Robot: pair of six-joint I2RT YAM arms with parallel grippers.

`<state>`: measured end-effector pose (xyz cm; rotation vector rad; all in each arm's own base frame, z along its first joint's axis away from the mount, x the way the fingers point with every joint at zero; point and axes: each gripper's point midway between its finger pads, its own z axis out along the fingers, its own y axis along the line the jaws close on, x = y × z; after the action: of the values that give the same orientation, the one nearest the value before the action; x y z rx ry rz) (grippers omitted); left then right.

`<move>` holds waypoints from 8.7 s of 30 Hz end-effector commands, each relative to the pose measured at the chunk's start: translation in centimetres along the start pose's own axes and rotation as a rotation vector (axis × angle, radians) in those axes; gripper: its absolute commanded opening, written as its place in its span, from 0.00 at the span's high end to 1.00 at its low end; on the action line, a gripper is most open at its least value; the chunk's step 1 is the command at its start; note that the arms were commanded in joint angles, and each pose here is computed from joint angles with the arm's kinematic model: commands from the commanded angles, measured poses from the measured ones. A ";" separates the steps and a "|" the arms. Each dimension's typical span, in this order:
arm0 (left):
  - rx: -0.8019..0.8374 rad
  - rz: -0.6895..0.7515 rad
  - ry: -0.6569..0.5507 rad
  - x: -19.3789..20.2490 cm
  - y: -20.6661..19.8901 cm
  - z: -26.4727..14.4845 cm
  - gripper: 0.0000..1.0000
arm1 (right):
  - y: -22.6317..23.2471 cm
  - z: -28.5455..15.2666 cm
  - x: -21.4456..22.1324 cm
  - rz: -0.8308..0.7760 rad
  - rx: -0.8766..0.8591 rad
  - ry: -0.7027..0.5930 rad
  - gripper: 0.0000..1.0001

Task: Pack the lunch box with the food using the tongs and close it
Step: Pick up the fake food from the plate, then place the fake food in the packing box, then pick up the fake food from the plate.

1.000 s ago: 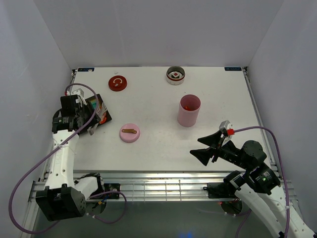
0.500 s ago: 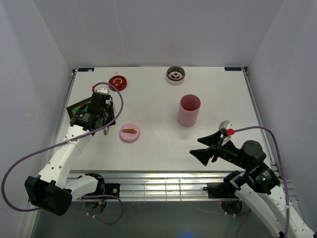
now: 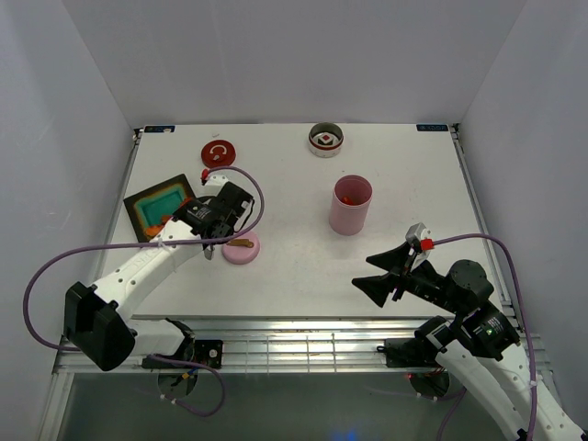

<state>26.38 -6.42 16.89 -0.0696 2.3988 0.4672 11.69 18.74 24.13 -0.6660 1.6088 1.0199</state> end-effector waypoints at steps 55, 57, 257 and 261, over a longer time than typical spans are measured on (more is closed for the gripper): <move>-0.183 0.168 0.011 2.9 -0.1 3.0 0.56 | 0.6 0.1 -1.2 -0.032 -0.030 -0.037 0.21; -0.186 0.170 0.013 3.0 -0.1 3.1 0.56 | 0.6 0.1 -1.2 -0.033 -0.030 -0.036 0.21; 0.094 -0.228 0.038 -2.6 6.5 4.4 0.53 | 1.1 0.0 -1.3 -0.047 -0.061 -0.054 0.18; 0.003 -0.405 0.026 -2.6 9.1 3.7 0.50 | 1.3 0.0 -1.5 -0.050 -0.068 -0.055 0.18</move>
<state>29.67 1.10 16.03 -0.3452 2.4634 0.2442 11.44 19.09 24.19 -0.6861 1.5922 1.0415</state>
